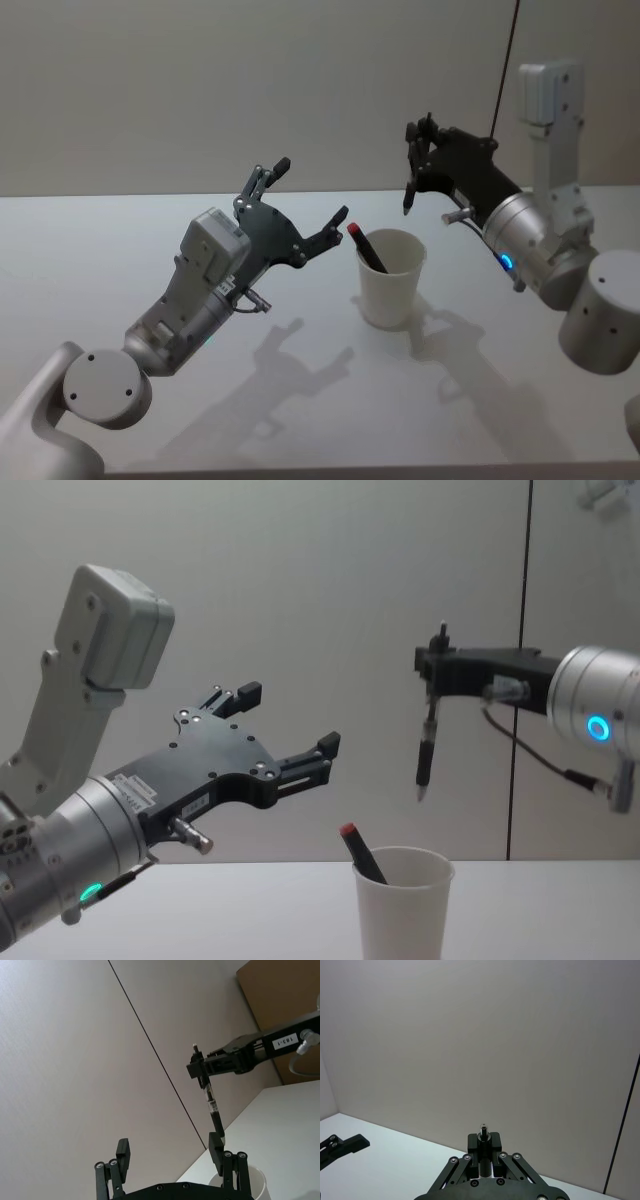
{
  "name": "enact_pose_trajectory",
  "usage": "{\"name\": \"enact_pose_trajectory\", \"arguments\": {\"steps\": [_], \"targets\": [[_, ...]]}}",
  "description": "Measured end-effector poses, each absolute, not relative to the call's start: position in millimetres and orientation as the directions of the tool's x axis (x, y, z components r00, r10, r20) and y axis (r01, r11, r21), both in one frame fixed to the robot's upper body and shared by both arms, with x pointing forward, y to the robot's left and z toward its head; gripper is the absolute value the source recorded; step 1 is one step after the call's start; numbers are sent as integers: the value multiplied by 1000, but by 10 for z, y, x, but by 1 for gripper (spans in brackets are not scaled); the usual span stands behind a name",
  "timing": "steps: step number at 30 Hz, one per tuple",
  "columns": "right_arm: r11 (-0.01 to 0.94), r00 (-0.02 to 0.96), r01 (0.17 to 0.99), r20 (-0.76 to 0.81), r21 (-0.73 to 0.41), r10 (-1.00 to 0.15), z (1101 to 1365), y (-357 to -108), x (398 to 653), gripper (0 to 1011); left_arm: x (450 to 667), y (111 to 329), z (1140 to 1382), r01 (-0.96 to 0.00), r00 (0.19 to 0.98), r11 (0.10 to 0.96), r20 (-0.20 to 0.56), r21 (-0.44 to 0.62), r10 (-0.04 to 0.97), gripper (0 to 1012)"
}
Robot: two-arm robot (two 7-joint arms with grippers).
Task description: Place the pen into the pen holder.
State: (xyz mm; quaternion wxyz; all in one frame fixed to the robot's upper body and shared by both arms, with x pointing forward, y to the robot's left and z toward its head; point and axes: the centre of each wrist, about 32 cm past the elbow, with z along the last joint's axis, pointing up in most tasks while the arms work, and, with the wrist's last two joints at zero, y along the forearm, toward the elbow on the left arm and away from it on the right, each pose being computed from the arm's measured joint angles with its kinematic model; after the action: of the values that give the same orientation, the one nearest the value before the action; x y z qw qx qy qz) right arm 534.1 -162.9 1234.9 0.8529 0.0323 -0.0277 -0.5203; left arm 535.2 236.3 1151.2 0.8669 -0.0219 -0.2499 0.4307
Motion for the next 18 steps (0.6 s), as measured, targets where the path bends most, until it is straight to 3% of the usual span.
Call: {"name": "enact_pose_trajectory", "arguments": {"steps": [8,18], "targets": [[476,475,877,24,73,-880,12246,-1603,5360,132,5352,2363,11512,-736,504,628,415,-253,758,1004],[486,484,871,36,73,-874,12166,-1584,5382,411,5352,2363,11512,-736,504,628,415,-253,758,1004]]}}
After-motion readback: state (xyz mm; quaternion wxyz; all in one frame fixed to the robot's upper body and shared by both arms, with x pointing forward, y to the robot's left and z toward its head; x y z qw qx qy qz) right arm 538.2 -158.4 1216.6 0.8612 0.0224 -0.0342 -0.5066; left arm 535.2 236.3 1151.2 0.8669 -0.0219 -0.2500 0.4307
